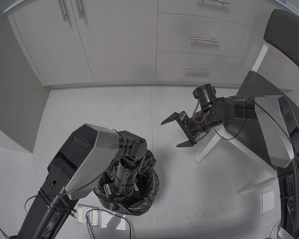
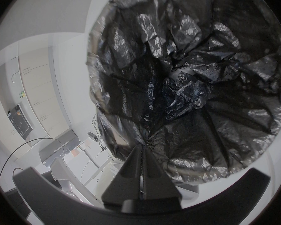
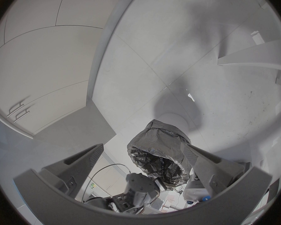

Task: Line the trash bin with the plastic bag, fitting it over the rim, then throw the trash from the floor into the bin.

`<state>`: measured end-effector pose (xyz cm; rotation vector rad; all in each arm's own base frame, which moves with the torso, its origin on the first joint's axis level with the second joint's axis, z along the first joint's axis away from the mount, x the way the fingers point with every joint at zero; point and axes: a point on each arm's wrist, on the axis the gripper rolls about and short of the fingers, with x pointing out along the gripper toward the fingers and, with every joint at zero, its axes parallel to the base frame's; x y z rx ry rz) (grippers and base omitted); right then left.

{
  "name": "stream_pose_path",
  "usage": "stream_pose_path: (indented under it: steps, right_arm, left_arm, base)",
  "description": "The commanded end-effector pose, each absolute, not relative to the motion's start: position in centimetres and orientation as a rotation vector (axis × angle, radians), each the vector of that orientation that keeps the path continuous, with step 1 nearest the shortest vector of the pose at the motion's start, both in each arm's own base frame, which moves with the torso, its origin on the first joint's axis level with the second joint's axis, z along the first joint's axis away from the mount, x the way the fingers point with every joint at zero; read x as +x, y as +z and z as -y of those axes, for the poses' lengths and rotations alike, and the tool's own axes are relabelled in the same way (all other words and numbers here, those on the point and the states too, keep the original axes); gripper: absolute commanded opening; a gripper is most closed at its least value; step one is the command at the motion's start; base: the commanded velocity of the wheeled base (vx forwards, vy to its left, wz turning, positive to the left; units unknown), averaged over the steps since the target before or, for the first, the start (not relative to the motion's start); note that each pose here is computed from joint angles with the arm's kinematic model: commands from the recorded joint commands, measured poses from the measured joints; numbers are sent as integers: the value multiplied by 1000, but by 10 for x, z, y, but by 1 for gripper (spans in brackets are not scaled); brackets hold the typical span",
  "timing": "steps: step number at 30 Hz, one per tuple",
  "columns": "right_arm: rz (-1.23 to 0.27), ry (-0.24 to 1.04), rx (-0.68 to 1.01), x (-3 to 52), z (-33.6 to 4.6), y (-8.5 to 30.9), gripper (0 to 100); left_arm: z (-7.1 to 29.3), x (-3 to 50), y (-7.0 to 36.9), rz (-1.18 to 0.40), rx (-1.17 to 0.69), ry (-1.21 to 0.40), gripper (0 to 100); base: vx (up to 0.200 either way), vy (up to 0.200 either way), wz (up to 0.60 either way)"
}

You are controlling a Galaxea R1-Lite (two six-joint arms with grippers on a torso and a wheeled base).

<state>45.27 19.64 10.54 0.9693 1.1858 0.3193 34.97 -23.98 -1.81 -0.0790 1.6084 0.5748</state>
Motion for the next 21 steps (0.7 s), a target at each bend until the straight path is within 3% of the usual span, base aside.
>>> stream_pose_path:
  steps: [1, 21]
  right_arm:
    - [-1187, 319, 970, 453, -196, 105, 100]
    - [-1188, 318, 973, 457, -197, 93, 100]
  left_arm:
    - [239, 348, -45, -1645, -37, 604, 0]
    - [234, 332, -22, -1730, 64, 697, 0]
  base:
    - [0, 0, 0]
    - [0, 0, 0]
